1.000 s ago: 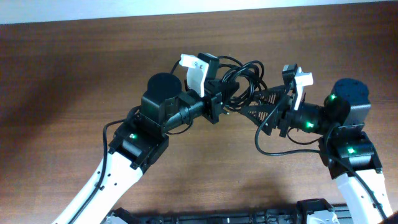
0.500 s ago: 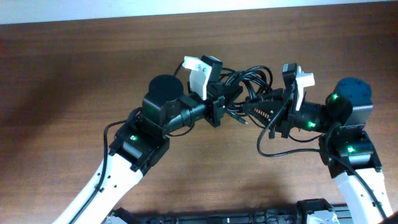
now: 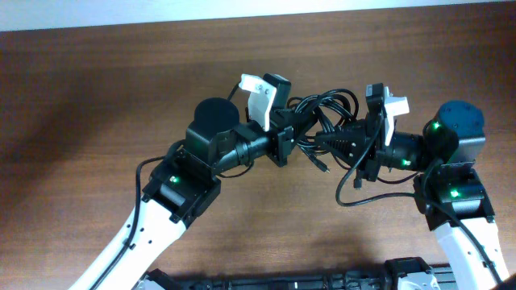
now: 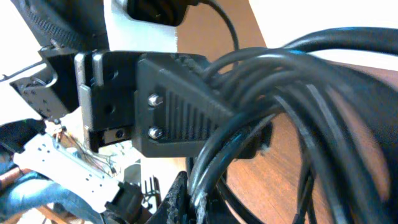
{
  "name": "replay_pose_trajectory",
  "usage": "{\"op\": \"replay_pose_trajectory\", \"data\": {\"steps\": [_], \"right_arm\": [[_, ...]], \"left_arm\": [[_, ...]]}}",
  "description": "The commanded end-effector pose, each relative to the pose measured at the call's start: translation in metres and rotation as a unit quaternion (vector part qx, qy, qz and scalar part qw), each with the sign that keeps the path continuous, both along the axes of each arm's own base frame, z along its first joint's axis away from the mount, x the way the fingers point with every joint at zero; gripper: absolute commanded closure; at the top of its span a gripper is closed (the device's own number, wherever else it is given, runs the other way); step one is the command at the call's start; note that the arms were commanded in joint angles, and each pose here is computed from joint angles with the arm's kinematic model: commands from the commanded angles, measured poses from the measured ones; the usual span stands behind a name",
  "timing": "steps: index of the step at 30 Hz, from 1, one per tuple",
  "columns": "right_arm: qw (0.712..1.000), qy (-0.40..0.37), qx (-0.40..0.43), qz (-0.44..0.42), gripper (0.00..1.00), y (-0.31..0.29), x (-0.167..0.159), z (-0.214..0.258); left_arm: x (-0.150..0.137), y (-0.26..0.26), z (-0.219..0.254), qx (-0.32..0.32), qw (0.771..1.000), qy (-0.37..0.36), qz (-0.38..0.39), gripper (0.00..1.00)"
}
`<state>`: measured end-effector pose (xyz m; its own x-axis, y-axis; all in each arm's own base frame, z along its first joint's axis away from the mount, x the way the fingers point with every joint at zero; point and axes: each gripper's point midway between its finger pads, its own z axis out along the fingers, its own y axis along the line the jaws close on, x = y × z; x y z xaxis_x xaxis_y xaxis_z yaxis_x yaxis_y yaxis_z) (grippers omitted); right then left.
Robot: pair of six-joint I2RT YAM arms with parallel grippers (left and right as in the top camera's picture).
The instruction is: Untangle cables
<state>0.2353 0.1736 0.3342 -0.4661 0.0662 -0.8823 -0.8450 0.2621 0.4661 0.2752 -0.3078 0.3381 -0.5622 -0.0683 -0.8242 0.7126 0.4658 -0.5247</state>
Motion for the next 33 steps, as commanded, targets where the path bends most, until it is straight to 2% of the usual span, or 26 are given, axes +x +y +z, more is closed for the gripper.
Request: {"op": "replay_pose_trajectory", "data": {"steps": [1,4,8,15,20,33], "right_arm": [[0.992,-0.078,0.008,0.097,0.96,0.007,-0.034,0.012],[0.980,-0.124,0.017,0.152,0.96,0.008,-0.053,0.015],[0.980,-0.124,0.017,0.153,0.96,0.008,-0.053,0.016],[0.980,-0.124,0.017,0.153,0.96,0.008,-0.053,0.016],[0.980,-0.124,0.017,0.153,0.96,0.008,-0.053,0.016],[0.980,-0.124,0.017,0.153,0.96,0.008,-0.053,0.016]], "left_arm": [[0.022,0.013,0.003,-0.014,0.996,0.030,0.084,1.00],[0.033,0.022,0.003,-0.035,0.988,0.060,0.136,1.00],[0.043,0.026,0.017,-0.080,0.980,0.073,0.168,1.00],[0.066,0.050,0.060,-0.159,0.967,0.031,0.199,1.00],[0.084,0.076,0.069,-0.215,0.946,0.067,0.234,1.00],[0.081,0.097,0.138,-0.308,0.926,-0.041,0.213,1.00]]}}
